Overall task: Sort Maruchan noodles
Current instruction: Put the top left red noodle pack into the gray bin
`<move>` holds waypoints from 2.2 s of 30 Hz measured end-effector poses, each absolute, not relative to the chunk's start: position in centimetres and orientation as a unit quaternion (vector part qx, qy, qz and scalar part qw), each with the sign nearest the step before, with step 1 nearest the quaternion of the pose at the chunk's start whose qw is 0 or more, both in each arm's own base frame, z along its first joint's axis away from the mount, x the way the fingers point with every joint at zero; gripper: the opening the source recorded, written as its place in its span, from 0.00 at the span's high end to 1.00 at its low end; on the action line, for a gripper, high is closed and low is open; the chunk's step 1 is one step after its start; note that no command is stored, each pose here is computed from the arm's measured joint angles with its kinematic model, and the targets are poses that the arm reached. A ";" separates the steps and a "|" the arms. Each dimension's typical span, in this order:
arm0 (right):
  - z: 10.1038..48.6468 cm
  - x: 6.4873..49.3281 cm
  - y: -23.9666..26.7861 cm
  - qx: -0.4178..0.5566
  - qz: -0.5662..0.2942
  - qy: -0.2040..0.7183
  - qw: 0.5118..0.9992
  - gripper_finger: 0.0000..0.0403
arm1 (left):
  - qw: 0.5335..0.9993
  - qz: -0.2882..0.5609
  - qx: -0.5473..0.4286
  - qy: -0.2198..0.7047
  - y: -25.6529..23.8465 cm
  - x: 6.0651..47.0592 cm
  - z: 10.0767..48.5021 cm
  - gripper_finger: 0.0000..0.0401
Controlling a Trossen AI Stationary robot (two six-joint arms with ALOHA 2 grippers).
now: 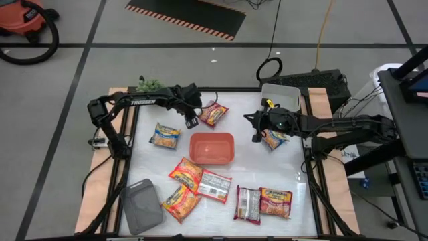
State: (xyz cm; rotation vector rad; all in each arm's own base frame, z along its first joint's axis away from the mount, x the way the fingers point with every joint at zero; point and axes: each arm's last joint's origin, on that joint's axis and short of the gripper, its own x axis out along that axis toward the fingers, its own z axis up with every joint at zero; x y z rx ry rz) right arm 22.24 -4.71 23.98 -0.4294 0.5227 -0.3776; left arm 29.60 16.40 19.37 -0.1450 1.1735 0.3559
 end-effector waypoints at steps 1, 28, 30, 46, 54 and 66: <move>24.0 22.2 -4.9 -0.208 -0.188 0.255 0.925 1.00 | 0.817 0.165 -0.065 0.548 16.3 29.8 19.3 0.65; 23.9 22.1 -5.3 -0.181 -0.202 0.254 0.929 1.00 | 0.815 0.156 -0.021 0.558 17.7 32.0 14.1 0.52; 23.9 22.1 -5.3 -0.179 -0.201 0.258 0.928 1.00 | 0.816 0.152 -0.015 0.557 17.9 32.0 14.1 0.52; 23.8 22.0 -5.2 -0.162 -0.205 0.260 0.930 1.00 | 0.838 0.146 0.026 0.526 18.4 32.7 14.4 0.98; 23.8 22.0 -5.2 -0.128 -0.215 0.252 0.935 1.00 | 0.840 0.176 0.060 0.509 17.6 32.8 16.6 0.99; 21.8 23.1 -5.7 0.036 -0.248 0.256 0.934 0.94 | 0.867 0.200 0.121 0.441 13.1 33.3 22.3 1.00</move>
